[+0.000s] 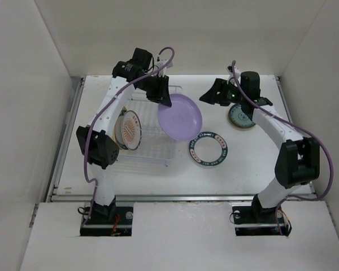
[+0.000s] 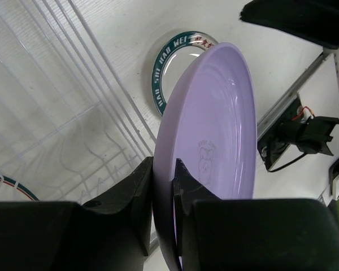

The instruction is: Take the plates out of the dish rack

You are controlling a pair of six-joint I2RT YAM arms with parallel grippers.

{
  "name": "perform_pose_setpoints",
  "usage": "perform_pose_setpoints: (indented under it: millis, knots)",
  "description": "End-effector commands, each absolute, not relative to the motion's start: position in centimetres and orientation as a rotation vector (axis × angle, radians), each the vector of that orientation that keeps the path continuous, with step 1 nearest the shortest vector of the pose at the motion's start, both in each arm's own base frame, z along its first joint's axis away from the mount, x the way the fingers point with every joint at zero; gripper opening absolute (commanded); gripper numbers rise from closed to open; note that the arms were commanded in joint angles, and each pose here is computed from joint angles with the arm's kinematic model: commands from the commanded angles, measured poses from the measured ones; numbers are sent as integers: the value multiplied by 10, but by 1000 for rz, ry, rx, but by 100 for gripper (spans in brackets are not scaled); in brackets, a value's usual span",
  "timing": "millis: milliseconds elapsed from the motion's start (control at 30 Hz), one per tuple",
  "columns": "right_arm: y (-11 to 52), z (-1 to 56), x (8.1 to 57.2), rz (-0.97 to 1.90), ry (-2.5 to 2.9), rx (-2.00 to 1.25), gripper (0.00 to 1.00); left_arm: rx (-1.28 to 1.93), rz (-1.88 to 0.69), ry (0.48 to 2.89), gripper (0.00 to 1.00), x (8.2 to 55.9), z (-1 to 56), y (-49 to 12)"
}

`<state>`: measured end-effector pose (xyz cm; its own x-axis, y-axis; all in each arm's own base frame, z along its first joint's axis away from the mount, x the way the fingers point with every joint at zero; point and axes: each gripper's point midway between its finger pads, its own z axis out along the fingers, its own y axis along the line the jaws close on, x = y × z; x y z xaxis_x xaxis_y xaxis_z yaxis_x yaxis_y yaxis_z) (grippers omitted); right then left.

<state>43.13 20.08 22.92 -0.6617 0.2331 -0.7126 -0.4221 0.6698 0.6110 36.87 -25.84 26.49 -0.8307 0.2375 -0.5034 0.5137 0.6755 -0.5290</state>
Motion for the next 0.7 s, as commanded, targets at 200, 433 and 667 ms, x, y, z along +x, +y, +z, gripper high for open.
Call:
perform_pose_setpoints:
  millis: [200, 433, 667]
  knots:
    - [206, 253, 417, 996, 1994, -305, 81, 585, -856, 2414, 0, 391, 274, -255]
    - [226, 199, 401, 1109, 2142, -367, 76, 533, -907, 2376, 0, 402, 282, -261]
    - [241, 202, 404, 1207, 2132, -382, 46, 437, -918, 2367, 0, 414, 282, -261]
